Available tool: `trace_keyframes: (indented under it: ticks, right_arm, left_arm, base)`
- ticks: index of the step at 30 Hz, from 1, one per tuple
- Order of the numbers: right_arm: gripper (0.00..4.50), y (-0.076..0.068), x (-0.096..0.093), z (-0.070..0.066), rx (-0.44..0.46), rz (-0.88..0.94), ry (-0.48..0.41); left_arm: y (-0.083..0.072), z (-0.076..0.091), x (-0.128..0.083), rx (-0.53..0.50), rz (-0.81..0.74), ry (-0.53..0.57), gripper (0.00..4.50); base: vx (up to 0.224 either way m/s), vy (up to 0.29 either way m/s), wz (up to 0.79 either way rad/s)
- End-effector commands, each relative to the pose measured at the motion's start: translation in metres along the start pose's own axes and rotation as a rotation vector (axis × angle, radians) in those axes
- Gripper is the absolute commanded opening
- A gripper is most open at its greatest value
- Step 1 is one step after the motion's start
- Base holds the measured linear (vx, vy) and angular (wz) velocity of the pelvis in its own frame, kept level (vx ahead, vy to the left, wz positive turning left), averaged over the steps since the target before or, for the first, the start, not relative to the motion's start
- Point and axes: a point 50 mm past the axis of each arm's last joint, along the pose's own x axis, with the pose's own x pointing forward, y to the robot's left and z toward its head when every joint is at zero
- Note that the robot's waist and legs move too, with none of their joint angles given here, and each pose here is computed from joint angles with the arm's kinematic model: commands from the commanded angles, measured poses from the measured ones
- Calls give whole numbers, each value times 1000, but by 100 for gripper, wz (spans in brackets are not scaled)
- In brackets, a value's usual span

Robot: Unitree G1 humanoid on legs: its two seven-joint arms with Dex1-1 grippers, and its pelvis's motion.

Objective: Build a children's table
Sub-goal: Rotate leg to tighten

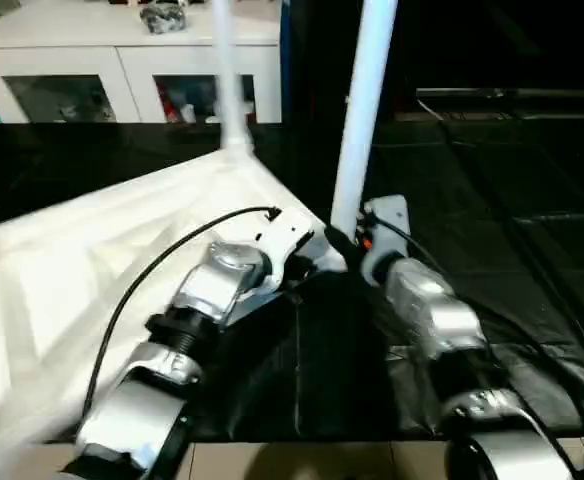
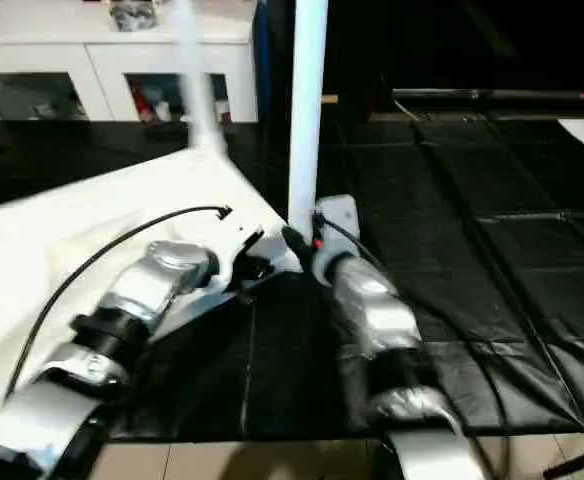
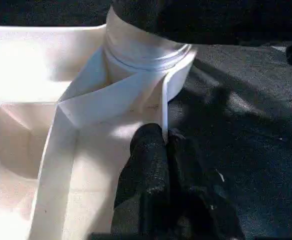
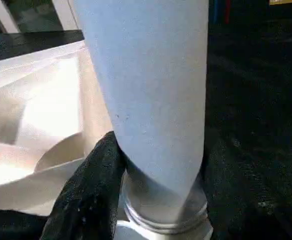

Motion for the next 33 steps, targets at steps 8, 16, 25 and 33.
trace_keyframes:
  ticks: [8, 16, 25, 33]
  right_arm:
    - [316, 3, -14, -24, 30, 145, 36]
    - [382, -53, -76, -22, -54, 308, 39]
    - [448, -78, -107, -4, -107, 413, 45]
    - [448, -58, -109, 0, -167, 665, 120]
  left_arm:
    - [-10, 23, 1, 101, -102, -87, 0]
    - [-3, 12, -10, 186, -201, -52, 0]
    - [-7, 3, -18, 295, -374, -9, 0]
    - [-19, -2, -29, 439, -620, 5, 0]
  base:
    - [0, 0, 0]
    - [0, 0, 0]
    - [0, 0, 0]
    - [0, 0, 0]
